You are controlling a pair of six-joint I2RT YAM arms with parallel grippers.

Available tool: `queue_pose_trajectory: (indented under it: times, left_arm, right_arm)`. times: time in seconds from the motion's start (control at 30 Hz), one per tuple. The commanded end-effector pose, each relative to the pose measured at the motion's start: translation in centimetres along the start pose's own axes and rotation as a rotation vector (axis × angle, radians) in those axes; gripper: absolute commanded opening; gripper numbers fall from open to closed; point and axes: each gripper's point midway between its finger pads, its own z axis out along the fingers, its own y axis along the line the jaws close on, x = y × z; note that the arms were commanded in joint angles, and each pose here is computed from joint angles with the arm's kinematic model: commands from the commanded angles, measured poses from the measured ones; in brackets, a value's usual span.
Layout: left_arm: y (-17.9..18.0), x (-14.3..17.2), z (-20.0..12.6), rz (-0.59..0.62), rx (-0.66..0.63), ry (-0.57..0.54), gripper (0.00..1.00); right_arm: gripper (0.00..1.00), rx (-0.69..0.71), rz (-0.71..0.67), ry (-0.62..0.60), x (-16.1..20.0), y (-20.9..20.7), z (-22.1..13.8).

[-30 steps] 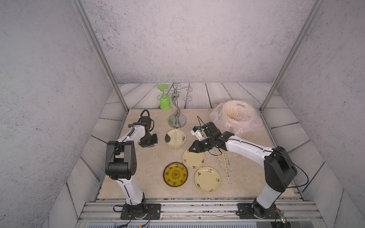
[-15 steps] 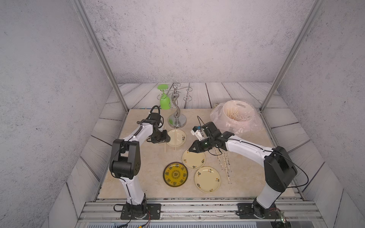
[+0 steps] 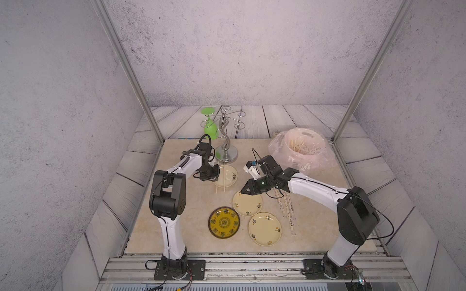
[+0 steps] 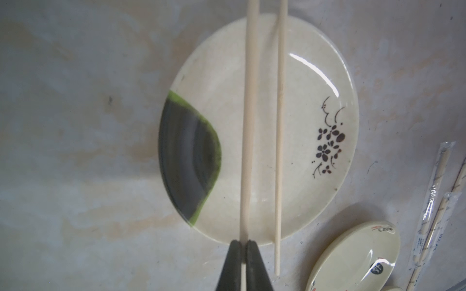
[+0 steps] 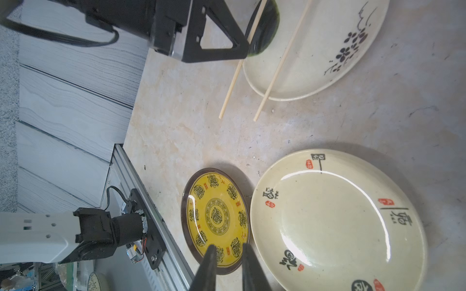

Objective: Remove the packaging of disposable chopsticks
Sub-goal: Place the chopstick on the plate.

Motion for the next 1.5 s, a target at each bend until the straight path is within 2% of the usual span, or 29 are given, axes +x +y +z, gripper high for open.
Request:
queue_pose_trajectory:
  times: [0.0, 0.47, 0.7, 1.47]
  left_arm:
    - [-0.5, 0.1, 0.2, 0.010, 0.013, 0.032, 0.00]
    - [-0.7, -1.9, 1.4, -0.001, 0.016, 0.047, 0.00]
    - [-0.6, -1.5, 2.3, -0.013, 0.023, 0.088, 0.00]
    - [-1.4, -1.4, 3.2, -0.038, 0.067, 0.111, 0.02]
  right_arm:
    - [0.21, 0.004, -0.009, -0.010, 0.0, 0.2, -0.7]
    - [0.21, -0.004, -0.012, 0.004, 0.0, 0.0, 0.0]
    - [0.21, -0.006, -0.010, 0.009, 0.2, -0.1, 0.2]
    - [0.21, -0.004, -0.011, 0.012, 0.2, -0.2, 0.1]
